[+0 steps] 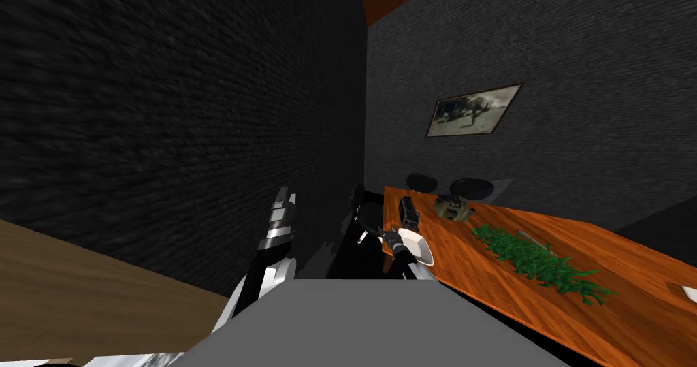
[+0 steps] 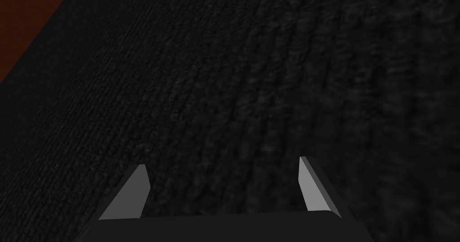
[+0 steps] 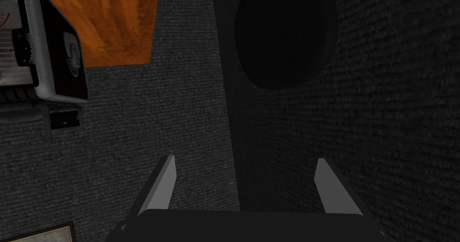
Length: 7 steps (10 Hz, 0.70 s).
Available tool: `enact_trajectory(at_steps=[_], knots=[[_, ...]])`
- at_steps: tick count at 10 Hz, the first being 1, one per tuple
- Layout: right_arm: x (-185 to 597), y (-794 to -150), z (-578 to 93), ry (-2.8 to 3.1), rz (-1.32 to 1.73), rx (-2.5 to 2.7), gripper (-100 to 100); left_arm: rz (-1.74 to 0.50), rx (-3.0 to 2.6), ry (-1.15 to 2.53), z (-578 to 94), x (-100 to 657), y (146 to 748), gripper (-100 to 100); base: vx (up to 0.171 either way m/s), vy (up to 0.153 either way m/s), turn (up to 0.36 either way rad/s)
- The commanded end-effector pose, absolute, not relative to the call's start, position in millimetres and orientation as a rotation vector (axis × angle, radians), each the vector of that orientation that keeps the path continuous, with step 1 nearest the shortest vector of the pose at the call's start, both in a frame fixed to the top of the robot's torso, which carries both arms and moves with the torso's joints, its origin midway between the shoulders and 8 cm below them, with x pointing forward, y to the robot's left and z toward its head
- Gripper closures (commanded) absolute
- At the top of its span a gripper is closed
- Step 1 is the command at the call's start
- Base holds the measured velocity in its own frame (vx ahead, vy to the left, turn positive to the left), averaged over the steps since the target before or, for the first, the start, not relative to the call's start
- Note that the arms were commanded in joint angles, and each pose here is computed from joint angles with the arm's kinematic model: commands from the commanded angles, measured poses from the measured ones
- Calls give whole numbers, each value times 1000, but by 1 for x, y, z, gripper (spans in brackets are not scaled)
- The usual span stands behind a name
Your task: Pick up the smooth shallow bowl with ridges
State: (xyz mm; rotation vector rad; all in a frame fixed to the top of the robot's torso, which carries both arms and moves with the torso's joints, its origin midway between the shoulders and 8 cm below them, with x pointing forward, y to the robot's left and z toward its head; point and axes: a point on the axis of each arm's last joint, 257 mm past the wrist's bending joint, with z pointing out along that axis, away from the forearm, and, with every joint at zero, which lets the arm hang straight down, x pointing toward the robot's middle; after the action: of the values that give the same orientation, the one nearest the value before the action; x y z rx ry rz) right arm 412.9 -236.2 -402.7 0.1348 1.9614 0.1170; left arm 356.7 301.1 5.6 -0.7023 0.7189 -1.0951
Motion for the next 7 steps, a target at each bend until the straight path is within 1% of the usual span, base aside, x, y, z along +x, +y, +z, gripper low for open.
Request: enact_trajectory(at_steps=[1,2,3,4,5,6,7], knots=[[403,-241,-429,2032,32,85,-100,-1095,-702,719,6,357,301,0,-23,-23,158],[400,-243,-435,2046,18,73,-100,-1095,-702,719,6,357,301,0,-19,-22,96],[393,-248,-454,2096,-48,29,-100,-1095,-702,719,6,357,301,0,-22,-26,207],[391,-249,-457,2103,-56,22,-100,-1095,-702,719,6,357,301,0,-19,-28,99],[387,-254,-469,2136,-113,-15,-100,-1095,-702,719,6,357,301,0,-24,-24,201],[382,-257,-477,2154,-129,-31,-100,-1095,-702,719,6,357,301,0,-19,-25,83],[381,-257,-478,2157,-130,-32,-100,-1095,-702,719,6,357,301,0,-7,-13,-32]])
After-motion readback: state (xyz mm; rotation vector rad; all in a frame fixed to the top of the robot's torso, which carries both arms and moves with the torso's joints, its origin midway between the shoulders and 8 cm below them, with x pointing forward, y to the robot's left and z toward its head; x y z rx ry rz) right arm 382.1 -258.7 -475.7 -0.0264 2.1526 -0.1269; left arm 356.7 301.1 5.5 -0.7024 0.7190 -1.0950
